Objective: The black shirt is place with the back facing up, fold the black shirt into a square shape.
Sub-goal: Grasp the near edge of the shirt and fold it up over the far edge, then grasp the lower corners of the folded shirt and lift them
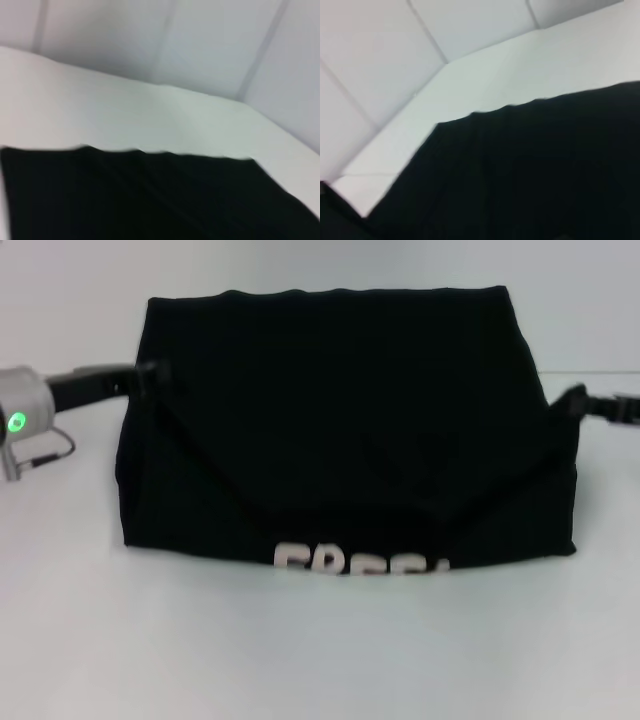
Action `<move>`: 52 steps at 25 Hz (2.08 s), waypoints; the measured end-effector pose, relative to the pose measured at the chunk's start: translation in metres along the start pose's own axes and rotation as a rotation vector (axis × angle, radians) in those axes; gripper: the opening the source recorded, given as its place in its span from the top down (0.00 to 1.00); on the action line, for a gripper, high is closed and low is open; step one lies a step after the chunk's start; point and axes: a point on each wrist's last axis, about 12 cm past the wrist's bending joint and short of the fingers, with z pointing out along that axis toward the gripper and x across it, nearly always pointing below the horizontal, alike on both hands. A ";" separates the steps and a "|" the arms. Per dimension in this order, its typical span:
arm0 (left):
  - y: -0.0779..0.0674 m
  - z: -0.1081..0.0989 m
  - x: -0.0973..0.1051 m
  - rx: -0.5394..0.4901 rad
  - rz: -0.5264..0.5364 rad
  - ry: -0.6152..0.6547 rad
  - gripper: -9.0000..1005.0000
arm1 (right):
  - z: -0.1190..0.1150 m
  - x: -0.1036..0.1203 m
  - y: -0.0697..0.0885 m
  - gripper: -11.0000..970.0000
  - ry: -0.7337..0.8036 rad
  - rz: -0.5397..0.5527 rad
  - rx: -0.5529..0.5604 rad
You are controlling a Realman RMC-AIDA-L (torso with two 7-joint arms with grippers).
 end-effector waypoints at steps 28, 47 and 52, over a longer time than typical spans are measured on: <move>-0.019 0.057 0.004 -0.310 0.157 -0.082 0.95 | 0.092 -0.027 0.021 0.85 -0.013 -0.109 0.310; -0.016 0.055 -0.002 -0.337 0.207 -0.092 0.60 | 0.086 -0.029 0.020 0.73 -0.032 -0.123 0.306; -0.008 0.048 -0.007 -0.369 0.197 -0.114 0.37 | 0.082 -0.038 0.020 0.63 -0.054 -0.123 0.298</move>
